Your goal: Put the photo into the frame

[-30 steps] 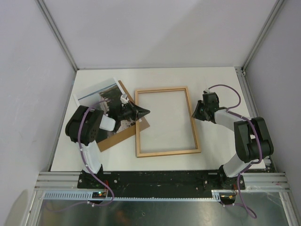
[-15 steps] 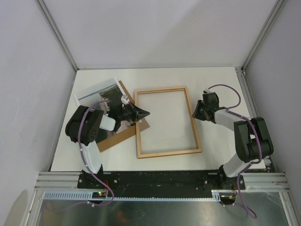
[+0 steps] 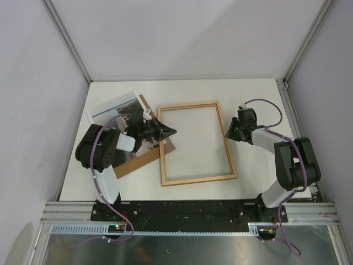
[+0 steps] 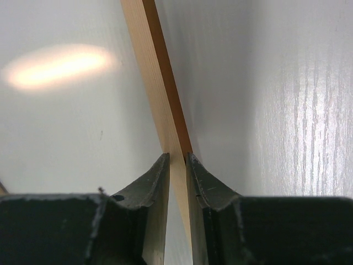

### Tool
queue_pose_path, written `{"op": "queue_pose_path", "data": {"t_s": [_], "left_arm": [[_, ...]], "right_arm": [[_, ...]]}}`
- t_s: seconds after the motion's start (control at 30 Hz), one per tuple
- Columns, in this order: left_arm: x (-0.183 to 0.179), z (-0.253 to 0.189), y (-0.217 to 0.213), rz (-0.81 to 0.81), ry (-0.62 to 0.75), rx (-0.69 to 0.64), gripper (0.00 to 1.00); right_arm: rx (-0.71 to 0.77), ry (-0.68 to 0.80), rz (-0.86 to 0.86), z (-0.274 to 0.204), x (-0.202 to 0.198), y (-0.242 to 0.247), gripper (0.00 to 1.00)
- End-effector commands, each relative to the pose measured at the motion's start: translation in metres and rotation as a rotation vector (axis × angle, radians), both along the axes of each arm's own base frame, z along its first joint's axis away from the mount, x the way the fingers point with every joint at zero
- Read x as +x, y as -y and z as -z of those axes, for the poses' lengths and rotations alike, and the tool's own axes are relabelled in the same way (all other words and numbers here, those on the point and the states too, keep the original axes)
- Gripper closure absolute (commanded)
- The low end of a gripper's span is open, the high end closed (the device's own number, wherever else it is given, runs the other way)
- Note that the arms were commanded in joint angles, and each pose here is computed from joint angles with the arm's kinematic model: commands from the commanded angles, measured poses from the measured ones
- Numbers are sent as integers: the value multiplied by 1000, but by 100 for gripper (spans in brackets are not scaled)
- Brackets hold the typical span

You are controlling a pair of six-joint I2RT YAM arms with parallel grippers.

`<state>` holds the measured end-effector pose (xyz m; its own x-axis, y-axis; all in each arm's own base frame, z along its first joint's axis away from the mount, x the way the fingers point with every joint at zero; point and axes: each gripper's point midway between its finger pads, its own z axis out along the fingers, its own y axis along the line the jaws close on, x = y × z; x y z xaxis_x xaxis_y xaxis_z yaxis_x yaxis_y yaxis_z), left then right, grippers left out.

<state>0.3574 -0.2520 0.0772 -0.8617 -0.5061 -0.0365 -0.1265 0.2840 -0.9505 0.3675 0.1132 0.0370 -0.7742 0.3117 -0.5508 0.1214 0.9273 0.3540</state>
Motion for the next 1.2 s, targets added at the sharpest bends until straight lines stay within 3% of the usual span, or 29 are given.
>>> {"op": "queue_pose_path", "data": {"t_s": [0.0,0.83,1.17], "left_arm": [[-7,-45,17,114,125,-58,100],[1,-44,26,127,129,-61,100],[0,-39,25,137,131,-42,70]], "right_arm": [[-15,-71,-37,15,-14,-7,78],[-3,-70,-49,14,-15,-10,78],[-4,-68,-46,13,-14,-10,77]]}}
